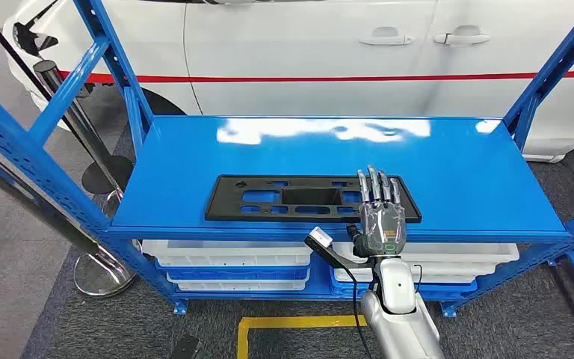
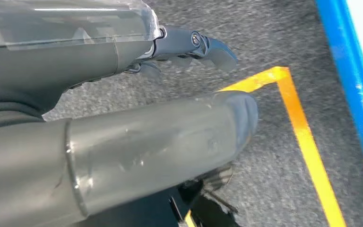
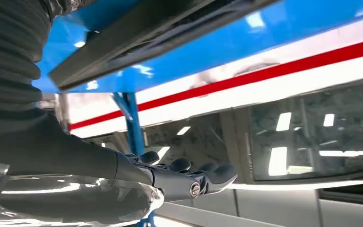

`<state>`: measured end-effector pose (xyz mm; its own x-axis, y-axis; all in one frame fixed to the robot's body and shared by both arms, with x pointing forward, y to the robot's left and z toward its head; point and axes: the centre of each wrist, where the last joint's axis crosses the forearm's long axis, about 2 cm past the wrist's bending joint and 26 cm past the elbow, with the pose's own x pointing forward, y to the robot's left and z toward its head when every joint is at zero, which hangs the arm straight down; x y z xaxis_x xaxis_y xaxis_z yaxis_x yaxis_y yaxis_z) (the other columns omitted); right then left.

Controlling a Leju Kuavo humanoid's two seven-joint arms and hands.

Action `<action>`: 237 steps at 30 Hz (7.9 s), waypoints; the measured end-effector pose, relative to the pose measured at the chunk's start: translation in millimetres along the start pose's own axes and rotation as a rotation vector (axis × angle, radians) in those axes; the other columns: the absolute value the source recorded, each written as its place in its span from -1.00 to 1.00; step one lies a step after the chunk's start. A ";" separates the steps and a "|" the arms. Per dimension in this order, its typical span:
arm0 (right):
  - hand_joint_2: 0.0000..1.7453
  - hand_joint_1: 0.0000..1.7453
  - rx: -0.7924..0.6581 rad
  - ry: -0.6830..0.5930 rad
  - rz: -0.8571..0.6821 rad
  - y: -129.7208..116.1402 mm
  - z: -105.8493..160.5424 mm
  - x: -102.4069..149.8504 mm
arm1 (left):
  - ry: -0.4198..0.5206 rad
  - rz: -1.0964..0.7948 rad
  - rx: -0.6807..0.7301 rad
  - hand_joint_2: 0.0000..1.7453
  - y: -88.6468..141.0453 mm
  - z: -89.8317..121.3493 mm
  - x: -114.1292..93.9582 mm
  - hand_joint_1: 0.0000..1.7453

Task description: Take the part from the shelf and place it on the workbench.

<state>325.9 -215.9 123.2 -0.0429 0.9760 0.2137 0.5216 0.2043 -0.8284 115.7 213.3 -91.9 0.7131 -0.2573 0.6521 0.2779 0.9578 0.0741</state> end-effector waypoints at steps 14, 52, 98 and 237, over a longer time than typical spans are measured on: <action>1.00 -1.00 -0.002 -0.006 0.002 -0.3 -0.2 -1.0 | -0.002 0.025 0.014 -1.00 0.6 -1.1 2.3 -1.00; 1.00 1.00 -0.023 -0.027 0.006 -3.4 -9.2 -3.8 | -0.036 0.024 0.064 -1.00 5.3 -7.0 14.5 -1.00; 1.00 1.00 -0.623 -0.248 0.028 -136.0 -74.7 2.5 | -0.087 0.076 0.139 1.00 -0.1 -0.8 2.8 -1.00; 1.00 1.00 -0.592 -0.386 -0.128 -129.5 -70.9 76.8 | 0.034 0.037 0.091 1.00 3.2 -5.9 13.1 -1.00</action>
<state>315.5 -172.9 283.6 -0.3755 0.9268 0.0011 0.8624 0.3499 -0.3658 129.7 212.2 -87.7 0.7439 -0.2248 0.6294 0.1930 0.9739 0.1197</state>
